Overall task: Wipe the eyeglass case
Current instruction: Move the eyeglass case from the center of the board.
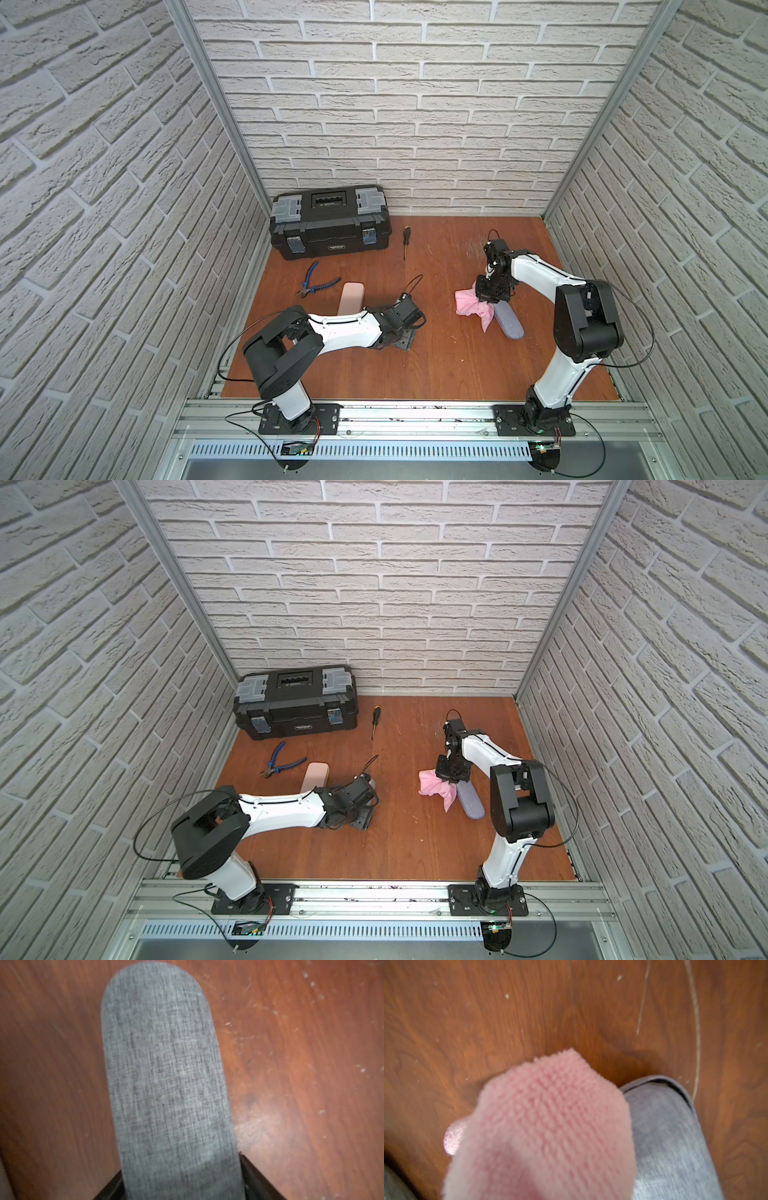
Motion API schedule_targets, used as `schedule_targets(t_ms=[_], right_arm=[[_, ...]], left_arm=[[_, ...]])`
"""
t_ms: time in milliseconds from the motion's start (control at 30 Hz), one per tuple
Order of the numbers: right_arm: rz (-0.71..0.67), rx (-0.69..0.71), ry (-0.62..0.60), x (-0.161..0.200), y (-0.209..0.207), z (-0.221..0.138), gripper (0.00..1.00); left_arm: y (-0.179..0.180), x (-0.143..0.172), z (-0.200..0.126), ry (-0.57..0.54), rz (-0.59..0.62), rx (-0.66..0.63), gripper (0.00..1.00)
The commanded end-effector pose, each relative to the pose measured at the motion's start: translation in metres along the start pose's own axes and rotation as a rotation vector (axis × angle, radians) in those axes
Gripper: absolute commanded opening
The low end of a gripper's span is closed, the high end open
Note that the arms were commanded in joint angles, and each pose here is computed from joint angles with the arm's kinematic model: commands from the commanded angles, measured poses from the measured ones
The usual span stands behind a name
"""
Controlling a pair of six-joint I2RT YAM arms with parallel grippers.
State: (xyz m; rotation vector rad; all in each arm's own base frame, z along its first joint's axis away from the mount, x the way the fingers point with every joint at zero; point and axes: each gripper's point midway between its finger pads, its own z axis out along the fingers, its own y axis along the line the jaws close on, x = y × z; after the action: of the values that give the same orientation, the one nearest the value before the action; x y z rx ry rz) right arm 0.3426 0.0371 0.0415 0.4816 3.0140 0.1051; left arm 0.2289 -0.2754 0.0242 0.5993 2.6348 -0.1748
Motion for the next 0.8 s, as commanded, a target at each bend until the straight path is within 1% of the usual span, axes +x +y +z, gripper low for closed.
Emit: schedule_targets(t_ms=[0,67,133,233,333,400,500,633,767], right_arm=[[-0.014,0.060,-0.026,-0.009,-0.021,-0.007,0.02],[-0.008,0.028,-0.036,-0.013,-0.018,-0.011,0.02],[-0.007,-0.071,-0.030,-0.013,0.001,-0.016,0.02],[0.006,-0.179,-0.036,-0.009,0.024,-0.029,0.02],[-0.002,-0.252,-0.058,-0.005,0.041,-0.049,0.02],[-0.005,-0.279,-0.062,-0.001,0.046,-0.058,0.02],[-0.015,-0.311,-0.045,0.012,0.059,-0.066,0.02],[-0.008,-0.338,-0.041,0.029,0.070,-0.070,0.02],[-0.037,-0.326,-0.044,0.036,0.073,-0.074,0.02]], left_arm=[[-0.021,-0.020,-0.001,-0.037,0.050,0.069,0.73],[-0.029,-0.027,0.002,-0.035,0.075,0.085,0.73],[-0.036,-0.029,0.009,-0.008,0.105,0.096,0.74],[-0.041,-0.018,0.017,0.053,0.136,0.115,0.77],[-0.033,-0.001,0.020,0.096,0.165,0.089,0.82],[-0.028,0.002,0.016,0.075,0.185,0.076,0.88],[-0.028,-0.005,0.004,0.012,0.228,0.075,0.98],[-0.035,-0.005,-0.003,-0.043,0.259,0.105,0.98],[-0.035,0.001,0.004,-0.070,0.276,0.094,0.94]])
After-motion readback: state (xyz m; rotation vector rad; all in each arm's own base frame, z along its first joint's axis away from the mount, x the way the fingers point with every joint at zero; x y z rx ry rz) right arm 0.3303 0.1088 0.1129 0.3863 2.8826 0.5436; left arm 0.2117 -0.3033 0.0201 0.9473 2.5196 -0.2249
